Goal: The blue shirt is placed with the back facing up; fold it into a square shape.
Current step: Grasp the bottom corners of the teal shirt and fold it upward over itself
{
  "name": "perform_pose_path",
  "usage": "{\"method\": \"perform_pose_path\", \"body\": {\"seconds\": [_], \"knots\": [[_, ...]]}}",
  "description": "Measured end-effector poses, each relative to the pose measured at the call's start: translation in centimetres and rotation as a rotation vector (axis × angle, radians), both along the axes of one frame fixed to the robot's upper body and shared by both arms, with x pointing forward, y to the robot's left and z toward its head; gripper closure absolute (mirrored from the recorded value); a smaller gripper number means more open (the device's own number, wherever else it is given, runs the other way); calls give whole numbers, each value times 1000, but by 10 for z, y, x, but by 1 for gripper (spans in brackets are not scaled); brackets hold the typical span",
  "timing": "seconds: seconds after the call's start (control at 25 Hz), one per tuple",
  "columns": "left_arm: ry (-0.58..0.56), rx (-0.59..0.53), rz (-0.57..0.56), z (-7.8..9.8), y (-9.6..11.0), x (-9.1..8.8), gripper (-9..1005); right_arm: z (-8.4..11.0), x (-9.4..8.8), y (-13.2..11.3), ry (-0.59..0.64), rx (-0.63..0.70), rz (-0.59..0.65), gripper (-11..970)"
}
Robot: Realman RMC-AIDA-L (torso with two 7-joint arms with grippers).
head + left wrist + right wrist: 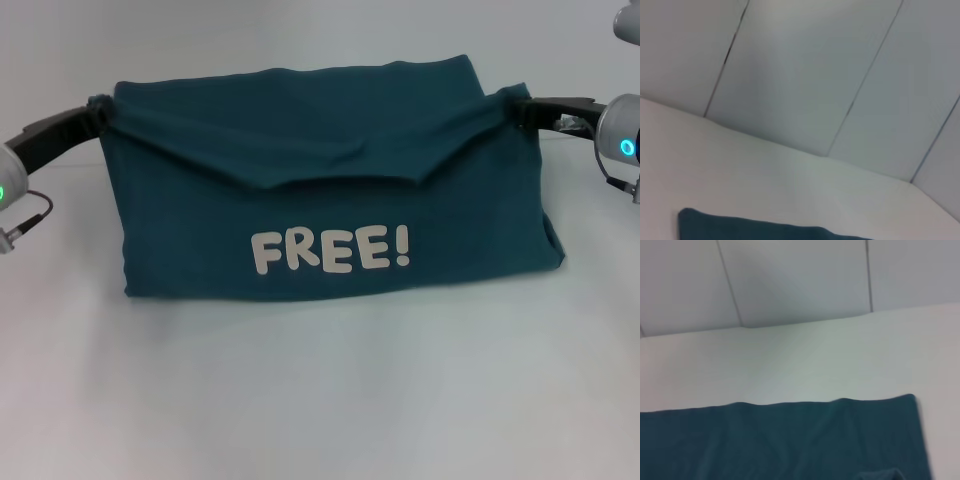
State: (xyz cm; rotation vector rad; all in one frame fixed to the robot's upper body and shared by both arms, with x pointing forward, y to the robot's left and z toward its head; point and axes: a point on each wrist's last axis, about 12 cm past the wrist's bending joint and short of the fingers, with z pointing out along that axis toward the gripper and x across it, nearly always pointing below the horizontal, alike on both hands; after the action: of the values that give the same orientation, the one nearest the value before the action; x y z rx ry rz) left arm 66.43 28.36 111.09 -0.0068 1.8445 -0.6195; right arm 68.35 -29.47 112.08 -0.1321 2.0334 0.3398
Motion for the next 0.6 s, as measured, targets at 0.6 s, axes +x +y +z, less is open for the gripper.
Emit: {"method": "perform_pose_path", "body": {"seconds": [0.6], "knots": [[-8, 27, 51, -8, -10, 2, 982, -8, 1, -3, 20, -19, -60, 888]]}}
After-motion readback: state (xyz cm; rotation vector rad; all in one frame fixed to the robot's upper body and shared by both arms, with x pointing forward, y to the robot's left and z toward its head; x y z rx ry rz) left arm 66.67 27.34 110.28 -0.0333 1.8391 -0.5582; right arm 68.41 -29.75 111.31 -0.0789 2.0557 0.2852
